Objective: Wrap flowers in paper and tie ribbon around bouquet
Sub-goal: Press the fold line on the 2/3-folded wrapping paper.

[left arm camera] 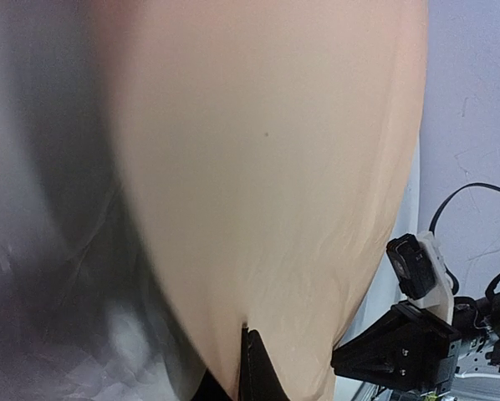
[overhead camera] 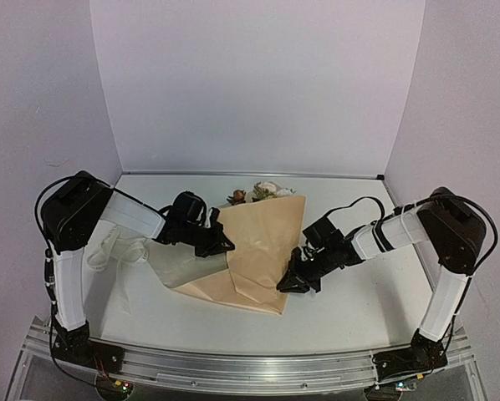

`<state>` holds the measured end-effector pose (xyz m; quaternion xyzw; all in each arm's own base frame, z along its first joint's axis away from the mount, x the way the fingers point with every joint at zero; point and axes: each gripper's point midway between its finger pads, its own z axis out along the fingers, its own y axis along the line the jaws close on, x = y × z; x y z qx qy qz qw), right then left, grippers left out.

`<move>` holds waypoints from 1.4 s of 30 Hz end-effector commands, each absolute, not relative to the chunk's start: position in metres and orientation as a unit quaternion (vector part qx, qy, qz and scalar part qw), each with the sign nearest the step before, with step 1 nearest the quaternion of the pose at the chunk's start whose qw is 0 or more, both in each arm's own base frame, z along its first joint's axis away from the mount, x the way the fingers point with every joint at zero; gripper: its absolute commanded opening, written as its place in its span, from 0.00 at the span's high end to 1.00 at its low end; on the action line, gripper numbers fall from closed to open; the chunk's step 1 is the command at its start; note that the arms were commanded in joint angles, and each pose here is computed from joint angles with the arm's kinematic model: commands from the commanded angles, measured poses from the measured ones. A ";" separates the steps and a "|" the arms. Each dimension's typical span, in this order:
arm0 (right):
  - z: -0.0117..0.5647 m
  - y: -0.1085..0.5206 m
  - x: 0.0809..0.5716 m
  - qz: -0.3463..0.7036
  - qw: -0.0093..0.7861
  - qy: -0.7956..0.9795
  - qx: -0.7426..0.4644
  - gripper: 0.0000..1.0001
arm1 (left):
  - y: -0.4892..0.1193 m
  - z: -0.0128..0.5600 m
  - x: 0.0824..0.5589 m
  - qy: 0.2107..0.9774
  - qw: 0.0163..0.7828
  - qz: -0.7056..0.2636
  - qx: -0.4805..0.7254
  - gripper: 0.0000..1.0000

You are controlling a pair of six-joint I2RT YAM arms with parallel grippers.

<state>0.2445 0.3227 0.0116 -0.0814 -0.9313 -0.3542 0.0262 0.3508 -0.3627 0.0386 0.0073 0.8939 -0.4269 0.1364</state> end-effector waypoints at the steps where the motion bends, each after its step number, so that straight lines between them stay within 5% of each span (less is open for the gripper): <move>1: 0.002 0.324 0.245 -0.354 0.023 -0.931 -0.090 0.87 | -0.363 0.076 0.366 0.880 0.194 -0.433 0.024 0.99; 8: -0.004 0.325 0.245 -0.351 0.030 -0.932 -0.090 0.87 | -0.353 0.114 0.372 0.887 0.263 -0.369 0.089 0.60; 12: -0.004 0.326 0.245 -0.351 0.033 -0.932 -0.090 0.87 | -0.352 0.142 0.359 0.887 0.314 -0.307 0.143 0.53; 17: -0.003 0.327 0.245 -0.350 0.034 -0.932 -0.089 0.87 | -0.379 0.161 0.314 0.866 0.317 -0.308 0.235 0.61; 27: -0.001 0.326 0.246 -0.350 0.032 -0.932 -0.092 0.87 | -0.441 0.096 0.217 0.825 0.168 -0.407 0.354 0.89; 42: 0.008 0.331 0.256 -0.360 0.023 -0.927 -0.106 0.83 | -0.404 -0.021 0.193 0.894 0.051 -0.308 0.320 0.99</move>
